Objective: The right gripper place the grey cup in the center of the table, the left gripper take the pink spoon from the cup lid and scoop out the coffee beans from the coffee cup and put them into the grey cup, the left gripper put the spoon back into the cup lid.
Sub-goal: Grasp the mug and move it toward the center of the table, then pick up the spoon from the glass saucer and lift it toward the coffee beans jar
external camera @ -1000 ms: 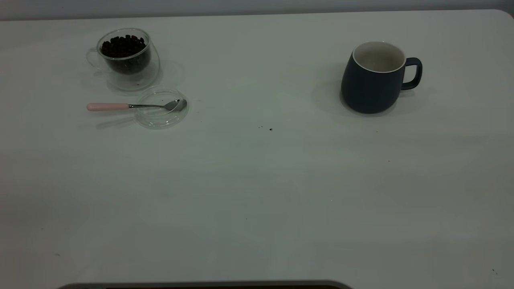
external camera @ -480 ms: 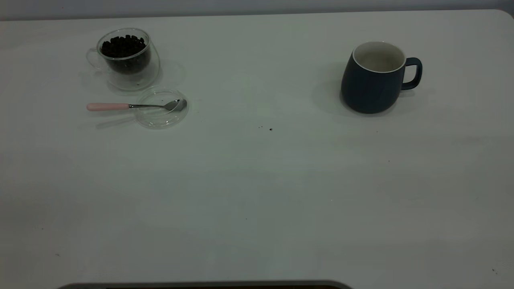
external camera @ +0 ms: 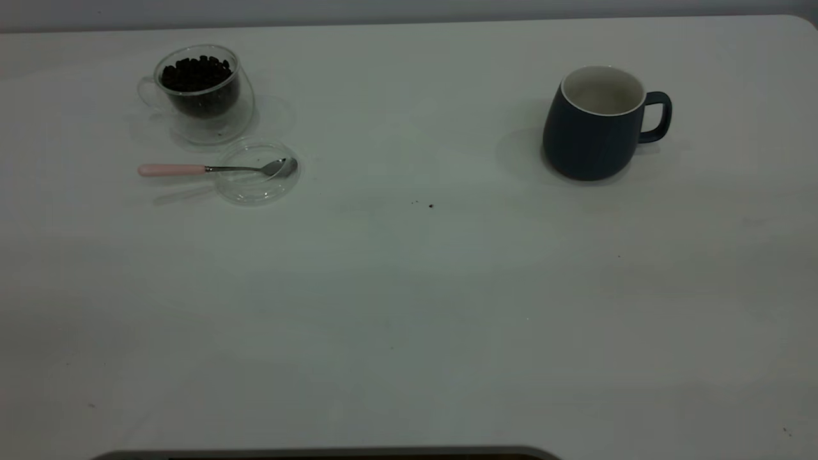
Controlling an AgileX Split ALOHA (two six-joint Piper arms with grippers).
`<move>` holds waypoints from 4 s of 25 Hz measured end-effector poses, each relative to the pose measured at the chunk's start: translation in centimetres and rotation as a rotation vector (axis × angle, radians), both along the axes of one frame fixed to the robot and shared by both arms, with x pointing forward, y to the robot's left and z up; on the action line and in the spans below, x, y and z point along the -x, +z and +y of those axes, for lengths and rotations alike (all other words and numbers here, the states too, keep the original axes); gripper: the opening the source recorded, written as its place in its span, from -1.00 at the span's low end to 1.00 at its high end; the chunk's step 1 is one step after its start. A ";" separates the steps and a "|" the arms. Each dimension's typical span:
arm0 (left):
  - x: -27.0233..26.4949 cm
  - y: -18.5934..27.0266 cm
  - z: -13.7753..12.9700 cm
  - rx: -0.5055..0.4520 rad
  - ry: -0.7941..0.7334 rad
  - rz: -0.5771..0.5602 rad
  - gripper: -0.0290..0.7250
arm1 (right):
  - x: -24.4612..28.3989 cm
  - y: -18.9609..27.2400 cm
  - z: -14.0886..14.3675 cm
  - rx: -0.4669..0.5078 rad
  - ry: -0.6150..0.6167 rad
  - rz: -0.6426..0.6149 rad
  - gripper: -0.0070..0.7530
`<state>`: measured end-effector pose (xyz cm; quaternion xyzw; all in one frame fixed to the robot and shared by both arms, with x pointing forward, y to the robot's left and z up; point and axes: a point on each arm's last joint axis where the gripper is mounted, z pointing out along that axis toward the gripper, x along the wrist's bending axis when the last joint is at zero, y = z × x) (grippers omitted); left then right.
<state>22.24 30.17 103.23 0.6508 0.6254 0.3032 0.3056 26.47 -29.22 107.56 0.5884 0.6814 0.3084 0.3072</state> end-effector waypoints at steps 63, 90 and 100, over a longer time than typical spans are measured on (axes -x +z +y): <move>0.0 0.0 0.0 0.000 0.000 0.000 0.64 | -38.7 -24.0 18.3 0.588 1.006 0.239 0.64; 0.0 0.0 0.0 0.000 0.000 0.000 0.64 | -26.1 2.7 14.7 0.258 0.597 0.466 0.59; 0.0 0.0 0.0 0.000 0.000 0.000 0.64 | -17.0 5.6 9.8 0.209 0.508 0.457 0.58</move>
